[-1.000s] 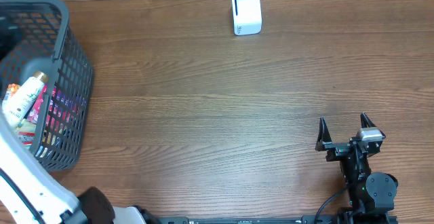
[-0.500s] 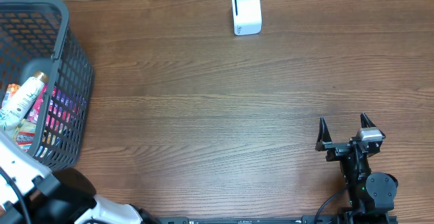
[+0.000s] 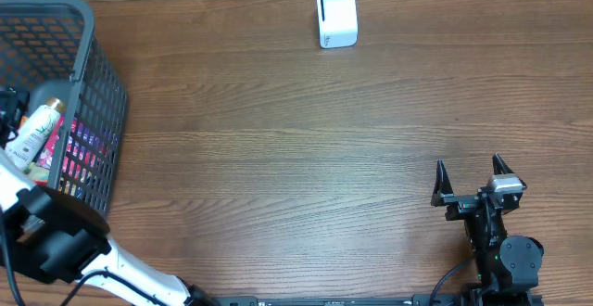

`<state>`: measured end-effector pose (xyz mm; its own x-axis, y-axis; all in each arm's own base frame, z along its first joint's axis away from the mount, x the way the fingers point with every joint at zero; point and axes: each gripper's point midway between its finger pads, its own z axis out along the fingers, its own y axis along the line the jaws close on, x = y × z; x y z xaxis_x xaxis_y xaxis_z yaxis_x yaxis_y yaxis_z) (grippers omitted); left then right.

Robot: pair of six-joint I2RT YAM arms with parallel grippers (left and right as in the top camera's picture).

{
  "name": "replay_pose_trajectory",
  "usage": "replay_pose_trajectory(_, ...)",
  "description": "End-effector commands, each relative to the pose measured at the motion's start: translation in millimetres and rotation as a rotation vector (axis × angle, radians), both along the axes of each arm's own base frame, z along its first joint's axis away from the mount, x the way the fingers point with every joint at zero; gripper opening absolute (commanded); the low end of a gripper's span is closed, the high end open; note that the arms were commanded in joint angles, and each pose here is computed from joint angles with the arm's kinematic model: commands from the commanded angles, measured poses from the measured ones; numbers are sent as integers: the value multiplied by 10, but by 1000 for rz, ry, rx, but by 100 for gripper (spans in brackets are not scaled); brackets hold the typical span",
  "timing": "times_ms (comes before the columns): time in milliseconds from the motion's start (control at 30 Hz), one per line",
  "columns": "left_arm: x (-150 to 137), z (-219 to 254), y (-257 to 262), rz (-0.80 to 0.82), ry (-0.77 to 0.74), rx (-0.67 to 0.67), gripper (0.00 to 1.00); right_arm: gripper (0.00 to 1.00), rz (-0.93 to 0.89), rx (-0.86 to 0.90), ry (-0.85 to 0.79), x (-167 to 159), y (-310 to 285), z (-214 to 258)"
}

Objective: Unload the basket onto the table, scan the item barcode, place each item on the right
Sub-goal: 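Move the left gripper up and into the grey basket, then grasp the yellow snack bag and pink Carefree box with left gripper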

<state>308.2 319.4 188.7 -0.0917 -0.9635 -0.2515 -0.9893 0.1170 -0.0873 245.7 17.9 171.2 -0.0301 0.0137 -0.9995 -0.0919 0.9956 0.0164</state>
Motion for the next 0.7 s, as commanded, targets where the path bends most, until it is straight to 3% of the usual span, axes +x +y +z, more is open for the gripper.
replay_pose_trajectory(0, -122, -123, 83, 58, 81, 9, 100, 100, 1, 6, -6, 0, 4, -11)
replay_pose_trajectory(667, -292, -801, -58, 78, 305, -137, 99, 100, 1, 6, -6, 0, 4, -11)
